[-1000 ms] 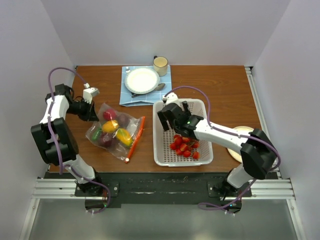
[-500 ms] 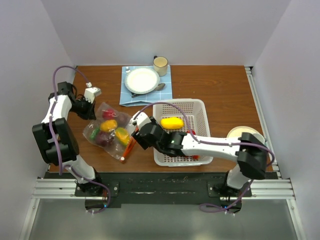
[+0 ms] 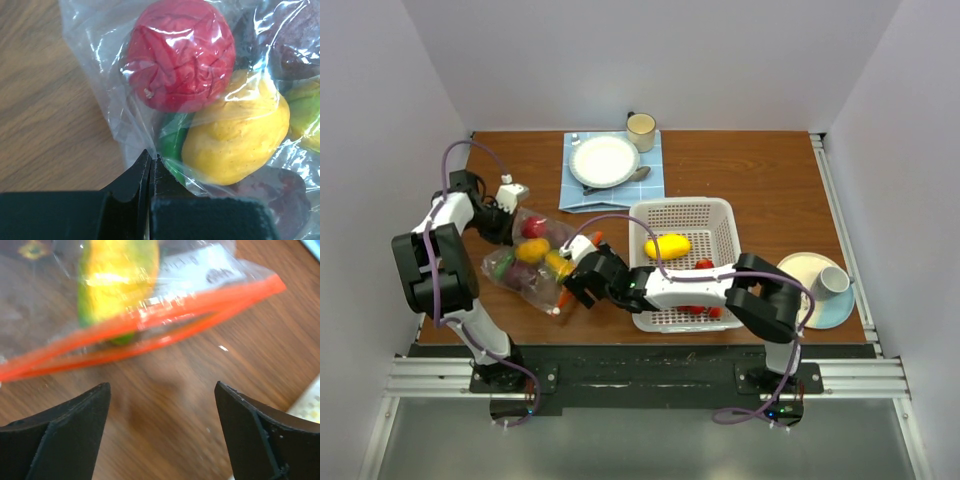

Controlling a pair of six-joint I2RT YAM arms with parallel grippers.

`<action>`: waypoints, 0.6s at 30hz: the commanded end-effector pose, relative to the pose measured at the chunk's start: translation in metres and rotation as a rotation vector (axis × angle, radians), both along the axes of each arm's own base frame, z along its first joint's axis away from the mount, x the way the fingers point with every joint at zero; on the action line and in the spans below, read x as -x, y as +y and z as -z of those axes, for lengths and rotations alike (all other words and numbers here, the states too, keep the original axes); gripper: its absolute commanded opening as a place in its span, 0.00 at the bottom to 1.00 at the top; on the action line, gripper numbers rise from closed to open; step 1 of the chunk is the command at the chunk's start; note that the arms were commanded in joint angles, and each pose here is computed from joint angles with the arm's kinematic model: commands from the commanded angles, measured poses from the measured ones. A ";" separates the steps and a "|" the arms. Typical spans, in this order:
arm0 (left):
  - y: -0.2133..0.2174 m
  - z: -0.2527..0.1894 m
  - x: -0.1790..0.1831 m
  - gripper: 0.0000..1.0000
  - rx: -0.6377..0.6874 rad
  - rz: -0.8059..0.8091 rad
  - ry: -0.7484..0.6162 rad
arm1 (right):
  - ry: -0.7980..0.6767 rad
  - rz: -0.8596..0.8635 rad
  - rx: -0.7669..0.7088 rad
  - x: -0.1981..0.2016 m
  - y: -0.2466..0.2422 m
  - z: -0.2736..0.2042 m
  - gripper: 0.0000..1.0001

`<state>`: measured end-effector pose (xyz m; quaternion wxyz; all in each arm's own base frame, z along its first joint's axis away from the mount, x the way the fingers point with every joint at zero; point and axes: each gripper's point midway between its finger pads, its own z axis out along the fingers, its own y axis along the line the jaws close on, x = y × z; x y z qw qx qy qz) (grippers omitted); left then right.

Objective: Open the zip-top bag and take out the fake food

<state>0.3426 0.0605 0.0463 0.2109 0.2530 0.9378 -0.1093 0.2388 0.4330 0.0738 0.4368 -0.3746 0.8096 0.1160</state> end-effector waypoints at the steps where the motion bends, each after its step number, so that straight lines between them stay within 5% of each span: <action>1: -0.012 -0.004 0.000 0.00 -0.009 0.025 -0.022 | -0.009 -0.036 -0.158 -0.006 0.043 -0.025 0.92; 7: -0.019 -0.008 0.002 0.00 -0.017 0.039 -0.022 | 0.000 -0.078 -0.208 -0.007 0.069 -0.026 0.99; 18: -0.035 -0.020 0.012 0.00 -0.002 0.099 -0.016 | 0.082 -0.010 -0.214 -0.031 0.078 0.018 0.95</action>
